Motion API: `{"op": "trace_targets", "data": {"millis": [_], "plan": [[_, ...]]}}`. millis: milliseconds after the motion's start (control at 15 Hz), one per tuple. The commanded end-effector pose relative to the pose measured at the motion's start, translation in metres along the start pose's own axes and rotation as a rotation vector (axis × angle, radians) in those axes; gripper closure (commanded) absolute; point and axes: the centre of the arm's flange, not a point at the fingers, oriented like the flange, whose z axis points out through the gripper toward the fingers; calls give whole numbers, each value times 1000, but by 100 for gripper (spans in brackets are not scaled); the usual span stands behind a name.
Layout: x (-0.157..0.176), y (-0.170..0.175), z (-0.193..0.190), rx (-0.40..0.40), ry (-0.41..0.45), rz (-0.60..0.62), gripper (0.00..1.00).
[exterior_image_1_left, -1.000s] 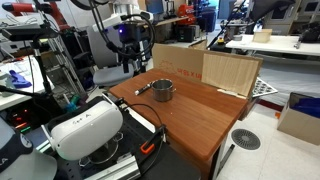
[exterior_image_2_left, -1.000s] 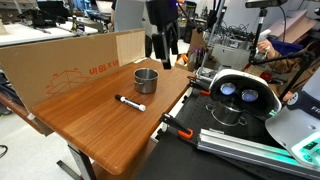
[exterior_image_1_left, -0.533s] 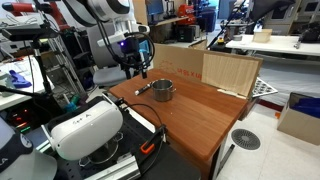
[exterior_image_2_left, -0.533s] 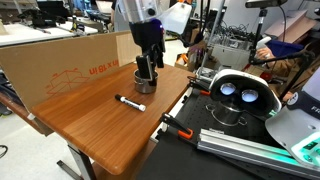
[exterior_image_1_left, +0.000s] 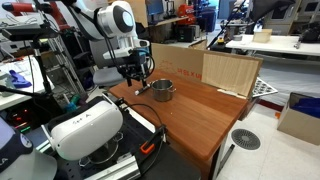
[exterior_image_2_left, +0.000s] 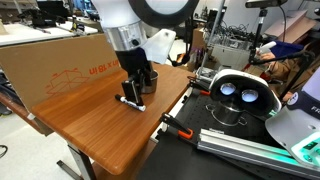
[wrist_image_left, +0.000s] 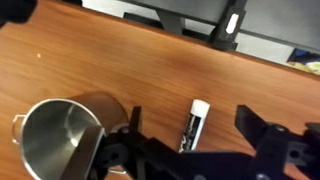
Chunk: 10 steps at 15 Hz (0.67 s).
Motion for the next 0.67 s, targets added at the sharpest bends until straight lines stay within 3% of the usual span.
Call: {"op": "trace_targets", "data": {"millis": [0,333,400,467,600], "plan": [[17,-18,19,-21,31,0,0],[37,-26,38,-20,58,42,0],[40,-24,40,-15,58,51,25],[42,-22,41,-14,53,54,28],[46,-18,40,-5,53,59,43]]}}
